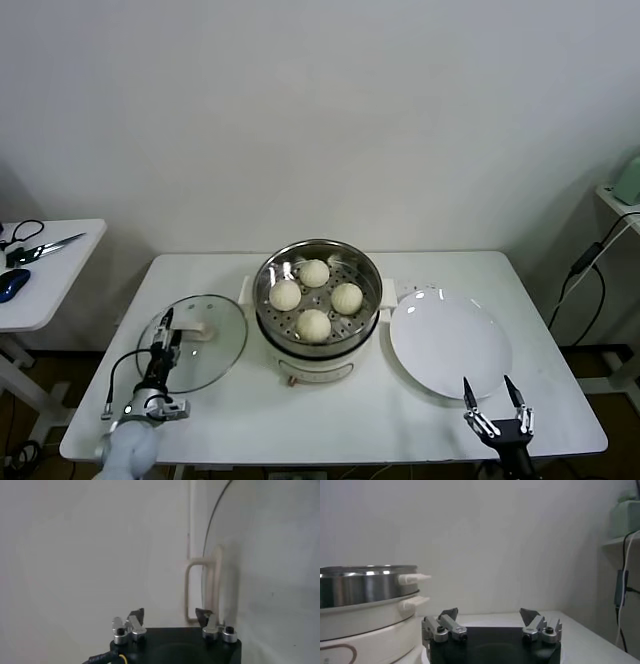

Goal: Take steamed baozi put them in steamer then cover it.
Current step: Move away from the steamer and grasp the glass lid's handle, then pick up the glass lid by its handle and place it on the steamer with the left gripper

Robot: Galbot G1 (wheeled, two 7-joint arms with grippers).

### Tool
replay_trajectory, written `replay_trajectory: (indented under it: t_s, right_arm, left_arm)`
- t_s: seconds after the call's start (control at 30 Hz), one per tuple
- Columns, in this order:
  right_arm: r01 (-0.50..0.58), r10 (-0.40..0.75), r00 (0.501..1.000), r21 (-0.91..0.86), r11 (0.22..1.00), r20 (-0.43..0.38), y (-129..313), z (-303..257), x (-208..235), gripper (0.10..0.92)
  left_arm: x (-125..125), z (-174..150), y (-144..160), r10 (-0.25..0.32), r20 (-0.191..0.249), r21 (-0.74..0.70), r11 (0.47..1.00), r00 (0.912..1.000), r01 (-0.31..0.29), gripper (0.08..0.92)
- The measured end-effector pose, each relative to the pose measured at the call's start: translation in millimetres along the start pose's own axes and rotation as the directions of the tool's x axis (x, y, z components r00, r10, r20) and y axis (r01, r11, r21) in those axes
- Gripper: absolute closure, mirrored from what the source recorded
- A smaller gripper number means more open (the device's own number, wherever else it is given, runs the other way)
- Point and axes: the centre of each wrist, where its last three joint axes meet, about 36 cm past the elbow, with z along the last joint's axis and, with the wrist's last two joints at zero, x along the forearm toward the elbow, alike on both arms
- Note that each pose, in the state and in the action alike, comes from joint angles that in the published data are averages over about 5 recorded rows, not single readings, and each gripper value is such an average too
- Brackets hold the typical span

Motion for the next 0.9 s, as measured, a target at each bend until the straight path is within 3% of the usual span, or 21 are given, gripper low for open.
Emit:
replay_trajectory:
  t_s: [0.5, 0.6, 0.9]
  right_arm:
    - [-0.004, 0.004, 1.000, -0.002, 1.000, 0.010, 2.3, -3.1, 0.0, 0.200]
    - [-0.007, 0.007, 1.000, -0.003, 1.000, 0.014, 2.9, -4.6, -1.1, 0.200]
    - [-0.011, 0.011, 1.000, 0.001, 1.000, 0.025, 1.7, -9.4, -4.6, 0.200]
  left_arm:
    - [-3.8, -0.4, -7.8, 0.014, -0.006, -0.002, 1.000, 0.9999, -0.014, 0.818]
    - [-2.6, -0.3, -7.0, 0.016, -0.009, 0.001, 1.000, 0.9998, -0.016, 0.857]
    - [-1.4, -1.5, 17.8, -0.001, -0.021, 0.051, 0.999, 0.9998, 0.002, 0.857]
